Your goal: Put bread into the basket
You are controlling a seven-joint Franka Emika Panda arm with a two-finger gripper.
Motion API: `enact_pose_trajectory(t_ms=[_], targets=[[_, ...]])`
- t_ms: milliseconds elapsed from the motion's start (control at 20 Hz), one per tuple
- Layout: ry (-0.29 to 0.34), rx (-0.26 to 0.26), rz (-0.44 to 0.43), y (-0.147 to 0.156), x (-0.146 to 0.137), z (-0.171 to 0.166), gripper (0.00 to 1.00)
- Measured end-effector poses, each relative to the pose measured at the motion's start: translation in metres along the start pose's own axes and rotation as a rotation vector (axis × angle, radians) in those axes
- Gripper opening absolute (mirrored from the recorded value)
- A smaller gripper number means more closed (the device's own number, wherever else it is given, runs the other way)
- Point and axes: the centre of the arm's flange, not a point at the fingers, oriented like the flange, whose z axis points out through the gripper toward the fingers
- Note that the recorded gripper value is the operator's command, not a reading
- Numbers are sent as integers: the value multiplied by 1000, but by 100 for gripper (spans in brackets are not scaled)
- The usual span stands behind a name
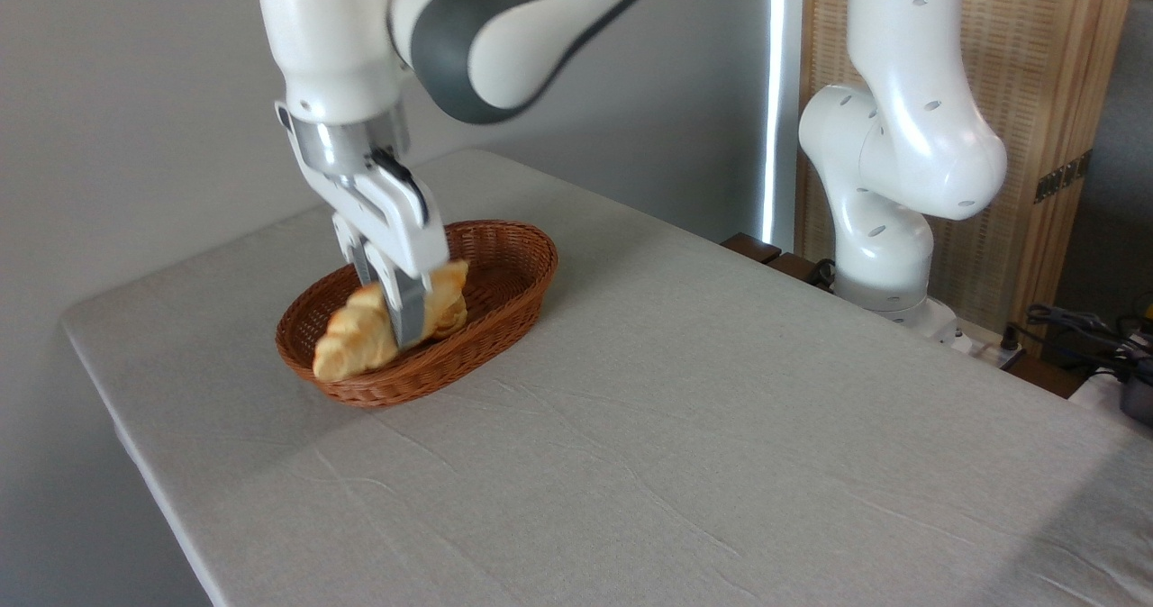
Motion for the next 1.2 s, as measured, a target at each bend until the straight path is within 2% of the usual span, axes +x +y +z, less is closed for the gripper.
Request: enact_pose_trajectory(t_ms=[100,150,200,250,300,500,1200], targets=[[-6,-13,27,34,18,4,43],[-9,-19,34,51,26,7,52],[-13,-24,42,68,34,10,76],[-16,-29,52,81,39,13,89],[-20,-34,64,92,44,16,98],[-37,-50,88,104,50,28,100],[-54,-64,85,102,51,40,100]])
